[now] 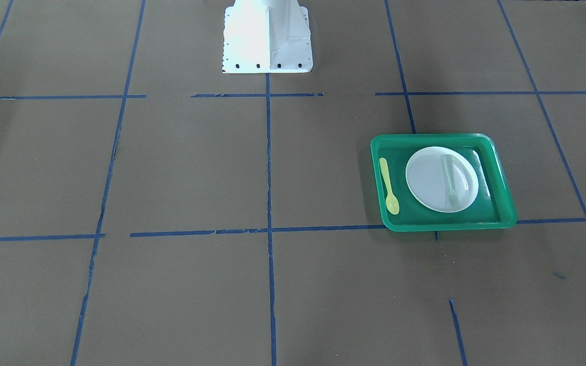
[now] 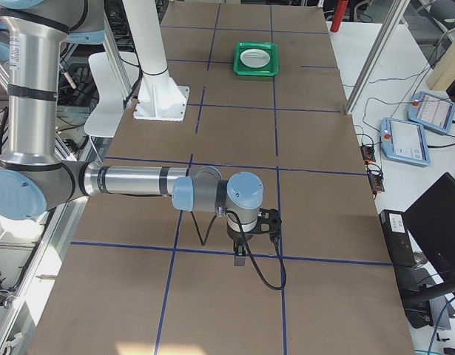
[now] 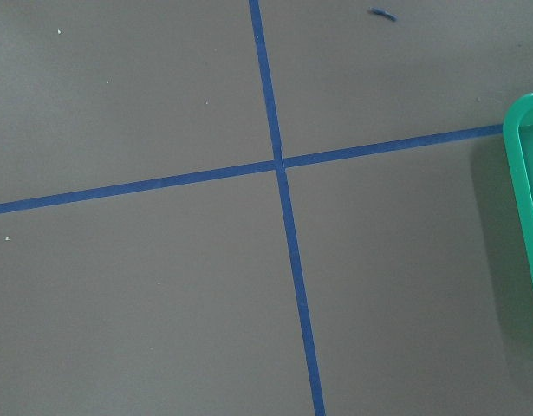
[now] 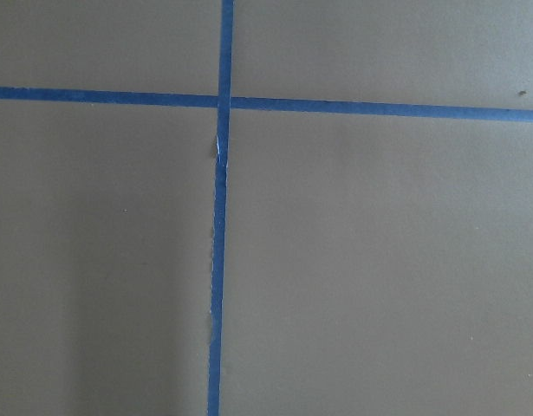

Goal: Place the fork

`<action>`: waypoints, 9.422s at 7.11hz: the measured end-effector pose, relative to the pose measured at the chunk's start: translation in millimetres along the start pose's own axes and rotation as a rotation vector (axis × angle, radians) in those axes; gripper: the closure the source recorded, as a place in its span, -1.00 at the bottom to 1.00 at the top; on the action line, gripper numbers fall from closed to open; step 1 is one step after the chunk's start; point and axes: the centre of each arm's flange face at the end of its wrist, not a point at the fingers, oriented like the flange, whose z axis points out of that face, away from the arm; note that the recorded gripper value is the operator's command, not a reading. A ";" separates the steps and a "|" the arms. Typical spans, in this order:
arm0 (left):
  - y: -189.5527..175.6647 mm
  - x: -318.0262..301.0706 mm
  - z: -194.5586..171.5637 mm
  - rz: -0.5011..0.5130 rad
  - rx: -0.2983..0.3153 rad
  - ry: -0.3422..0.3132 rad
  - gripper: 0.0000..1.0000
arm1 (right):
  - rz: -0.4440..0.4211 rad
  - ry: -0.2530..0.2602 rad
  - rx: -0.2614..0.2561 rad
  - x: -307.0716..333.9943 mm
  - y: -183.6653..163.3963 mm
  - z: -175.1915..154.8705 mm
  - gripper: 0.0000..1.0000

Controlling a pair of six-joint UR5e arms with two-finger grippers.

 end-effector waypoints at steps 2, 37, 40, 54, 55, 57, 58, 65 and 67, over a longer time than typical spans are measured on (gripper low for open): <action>-1.5 1.5 -0.2 0.003 0.003 0.009 -1.00 | 0.000 0.000 0.000 0.0 0.0 0.0 -1.00; -64.6 345.5 200.9 -0.108 -0.004 0.061 1.00 | -0.001 0.000 0.000 0.0 0.0 0.0 -1.00; -74.0 316.4 177.2 -0.192 -0.041 0.032 1.00 | -0.001 0.000 0.000 0.0 0.0 0.0 -1.00; -48.6 262.3 192.7 -0.202 -0.015 0.061 -1.00 | -0.001 0.000 0.000 0.0 0.0 0.0 -1.00; -51.9 246.5 170.8 -0.224 0.022 0.060 -1.00 | -0.001 0.000 0.000 0.0 0.0 0.0 -1.00; -43.1 191.4 123.6 -0.243 0.090 0.042 -1.00 | -0.001 0.000 0.000 0.0 0.0 0.0 -1.00; -34.1 153.7 101.0 -0.205 0.104 0.024 -1.00 | -0.001 0.000 0.000 0.0 0.0 0.0 -1.00; 23.1 -24.3 4.6 -0.061 -0.019 -0.112 -1.00 | -0.001 0.000 0.000 0.0 0.0 0.0 -1.00; 19.9 -23.1 1.3 -0.053 -0.012 -0.112 -1.00 | -0.001 0.000 0.000 0.0 0.0 0.0 -1.00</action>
